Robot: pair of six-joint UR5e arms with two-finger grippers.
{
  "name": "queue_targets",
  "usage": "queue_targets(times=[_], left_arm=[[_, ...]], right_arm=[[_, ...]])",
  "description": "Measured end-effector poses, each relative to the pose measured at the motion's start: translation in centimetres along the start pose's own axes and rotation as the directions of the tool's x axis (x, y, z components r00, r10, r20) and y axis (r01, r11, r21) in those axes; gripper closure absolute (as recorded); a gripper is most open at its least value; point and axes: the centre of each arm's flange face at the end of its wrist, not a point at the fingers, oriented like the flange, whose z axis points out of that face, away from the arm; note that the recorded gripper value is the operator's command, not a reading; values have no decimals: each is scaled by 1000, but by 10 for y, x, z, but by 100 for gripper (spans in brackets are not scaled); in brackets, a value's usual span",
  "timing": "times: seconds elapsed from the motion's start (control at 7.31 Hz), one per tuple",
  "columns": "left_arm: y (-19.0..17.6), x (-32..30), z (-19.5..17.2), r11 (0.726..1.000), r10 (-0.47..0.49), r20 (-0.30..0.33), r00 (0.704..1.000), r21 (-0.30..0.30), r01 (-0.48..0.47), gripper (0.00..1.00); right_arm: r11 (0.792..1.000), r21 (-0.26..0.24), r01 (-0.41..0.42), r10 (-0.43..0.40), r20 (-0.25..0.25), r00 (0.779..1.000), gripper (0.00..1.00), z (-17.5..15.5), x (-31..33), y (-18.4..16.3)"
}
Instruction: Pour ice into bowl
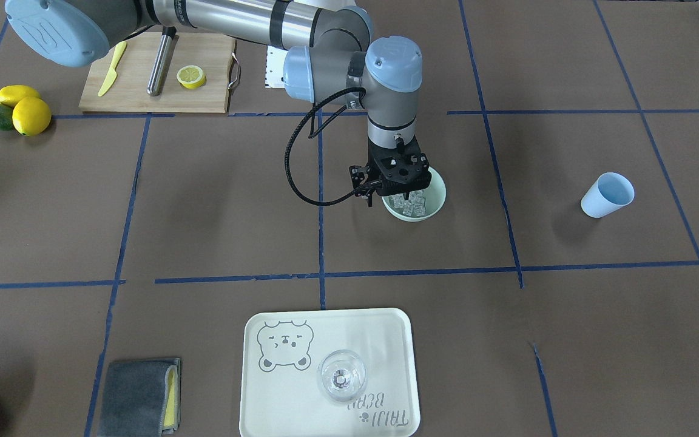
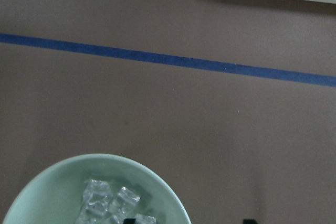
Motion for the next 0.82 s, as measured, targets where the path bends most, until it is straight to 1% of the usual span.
queue_targets(times=[0.14, 0.27, 0.41, 0.82], left_arm=[[0, 0, 0, 1000, 1, 0, 1000, 0, -1, 0], [0, 0, 0, 1000, 1, 0, 1000, 0, -1, 0], [0, 0, 0, 1000, 1, 1, 1000, -1, -1, 0], [0, 0, 1, 1000, 1, 1, 1000, -1, -1, 0]], right_arm=[[1000, -6, 2, -2, -2, 1000, 63, 4, -2, 4], [1000, -12, 3, -3, -4, 1000, 87, 7, -2, 8], [1000, -17, 5, -5, -4, 1000, 100, 9, -3, 11], [1000, -25, 4, -4, 0, 1000, 100, 10, -4, 16]])
